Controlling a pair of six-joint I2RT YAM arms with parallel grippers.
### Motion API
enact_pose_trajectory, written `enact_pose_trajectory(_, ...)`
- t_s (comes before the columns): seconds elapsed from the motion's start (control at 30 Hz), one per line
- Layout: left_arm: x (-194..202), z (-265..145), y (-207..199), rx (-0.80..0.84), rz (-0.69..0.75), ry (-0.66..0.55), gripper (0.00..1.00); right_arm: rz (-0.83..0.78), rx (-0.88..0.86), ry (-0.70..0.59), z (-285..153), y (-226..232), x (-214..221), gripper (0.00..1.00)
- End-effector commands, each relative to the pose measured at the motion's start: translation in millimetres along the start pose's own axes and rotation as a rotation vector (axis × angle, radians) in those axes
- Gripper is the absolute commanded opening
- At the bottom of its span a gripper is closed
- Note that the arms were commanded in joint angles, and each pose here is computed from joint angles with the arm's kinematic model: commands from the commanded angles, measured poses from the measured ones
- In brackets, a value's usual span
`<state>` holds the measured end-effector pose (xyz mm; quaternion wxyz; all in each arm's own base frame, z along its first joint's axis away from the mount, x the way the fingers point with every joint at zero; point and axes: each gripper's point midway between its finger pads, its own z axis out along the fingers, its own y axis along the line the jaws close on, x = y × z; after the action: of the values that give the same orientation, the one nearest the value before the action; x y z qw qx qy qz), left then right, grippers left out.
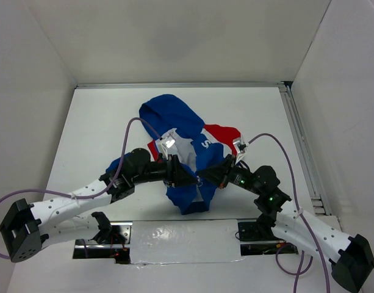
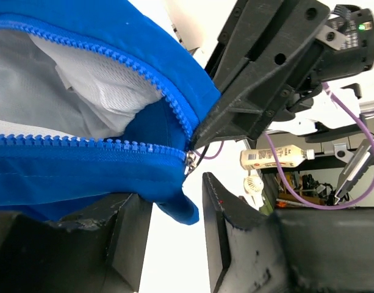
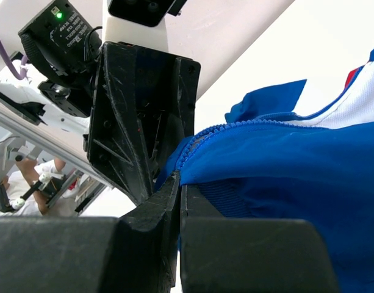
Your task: Zip up the jacket
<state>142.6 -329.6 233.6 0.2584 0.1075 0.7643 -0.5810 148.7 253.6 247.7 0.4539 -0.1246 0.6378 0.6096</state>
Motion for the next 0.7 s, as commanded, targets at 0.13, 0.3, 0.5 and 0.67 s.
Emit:
enact_pose_trajectory(0.13,-17,6,-19,0.072,0.040,-0.049,0.36,-0.029,-0.091,-0.040,7,31,-22,0.00)
enact_pose_trajectory(0.3,-17,3,-21,0.082,0.044,-0.060,0.12,-0.031,-0.072,-0.042,7,30,-23,0.00)
enact_pose_trajectory(0.5,-11,2,-19,0.101,0.076,-0.040,0.00,-0.013,-0.058,-0.074,10,28,-30,0.00)
enact_pose_trajectory(0.67,5,9,-14,0.073,0.088,0.030,0.00,0.005,0.002,-0.150,15,20,-48,0.00)
